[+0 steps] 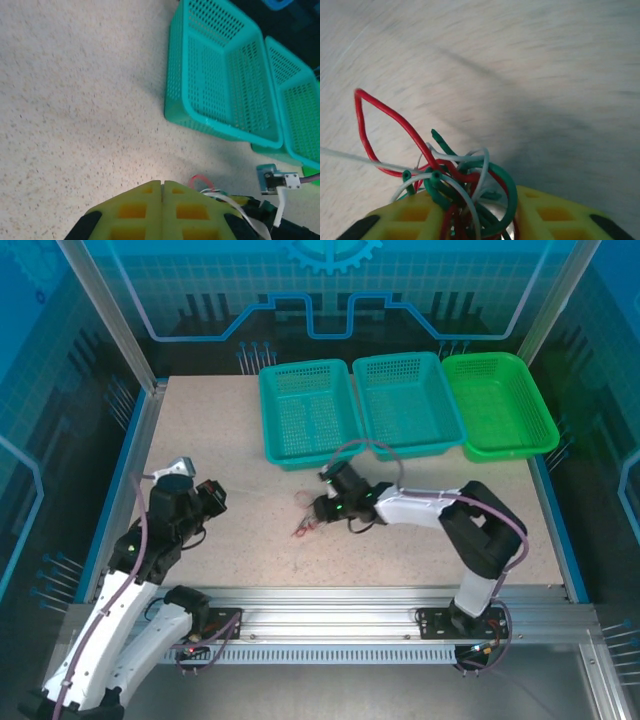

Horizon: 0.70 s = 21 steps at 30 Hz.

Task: Untangle the cables

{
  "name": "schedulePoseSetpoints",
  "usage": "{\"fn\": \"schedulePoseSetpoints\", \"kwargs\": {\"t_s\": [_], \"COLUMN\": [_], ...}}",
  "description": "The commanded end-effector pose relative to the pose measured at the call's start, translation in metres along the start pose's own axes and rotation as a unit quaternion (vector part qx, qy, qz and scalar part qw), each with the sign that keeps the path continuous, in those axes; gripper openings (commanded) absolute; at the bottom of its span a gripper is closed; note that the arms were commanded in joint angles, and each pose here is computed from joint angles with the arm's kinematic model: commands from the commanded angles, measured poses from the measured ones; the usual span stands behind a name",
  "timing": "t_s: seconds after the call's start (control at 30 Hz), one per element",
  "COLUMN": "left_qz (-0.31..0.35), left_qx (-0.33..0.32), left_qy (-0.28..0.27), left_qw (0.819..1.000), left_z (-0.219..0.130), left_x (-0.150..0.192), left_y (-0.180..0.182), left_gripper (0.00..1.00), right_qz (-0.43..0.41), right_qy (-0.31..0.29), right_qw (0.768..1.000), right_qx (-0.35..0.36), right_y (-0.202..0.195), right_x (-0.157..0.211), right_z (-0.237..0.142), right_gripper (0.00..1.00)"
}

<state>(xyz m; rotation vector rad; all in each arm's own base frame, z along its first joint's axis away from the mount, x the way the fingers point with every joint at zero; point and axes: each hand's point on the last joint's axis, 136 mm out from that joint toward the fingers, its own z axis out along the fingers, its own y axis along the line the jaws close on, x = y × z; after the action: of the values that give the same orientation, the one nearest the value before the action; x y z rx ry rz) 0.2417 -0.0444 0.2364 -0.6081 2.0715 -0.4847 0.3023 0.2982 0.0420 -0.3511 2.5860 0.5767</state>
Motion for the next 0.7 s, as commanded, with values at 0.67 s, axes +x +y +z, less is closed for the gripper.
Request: {"fn": "schedulePoseSetpoints", "kwargs": {"t_s": [0.67], "left_qz": [0.075], "left_qx": [0.212], "left_qy": [0.090], "left_qw": [0.970], "left_z": [0.036], "left_x": [0.056], "left_y": [-0.057], "left_gripper": [0.30], "right_qz": [-0.043], "right_qy": [-0.084], "right_qw": [0.991], "right_qx": [-0.090], "right_y": [-0.016], "right_x": [-0.047], "right_z": [-0.118], "right_gripper": [0.00]}}
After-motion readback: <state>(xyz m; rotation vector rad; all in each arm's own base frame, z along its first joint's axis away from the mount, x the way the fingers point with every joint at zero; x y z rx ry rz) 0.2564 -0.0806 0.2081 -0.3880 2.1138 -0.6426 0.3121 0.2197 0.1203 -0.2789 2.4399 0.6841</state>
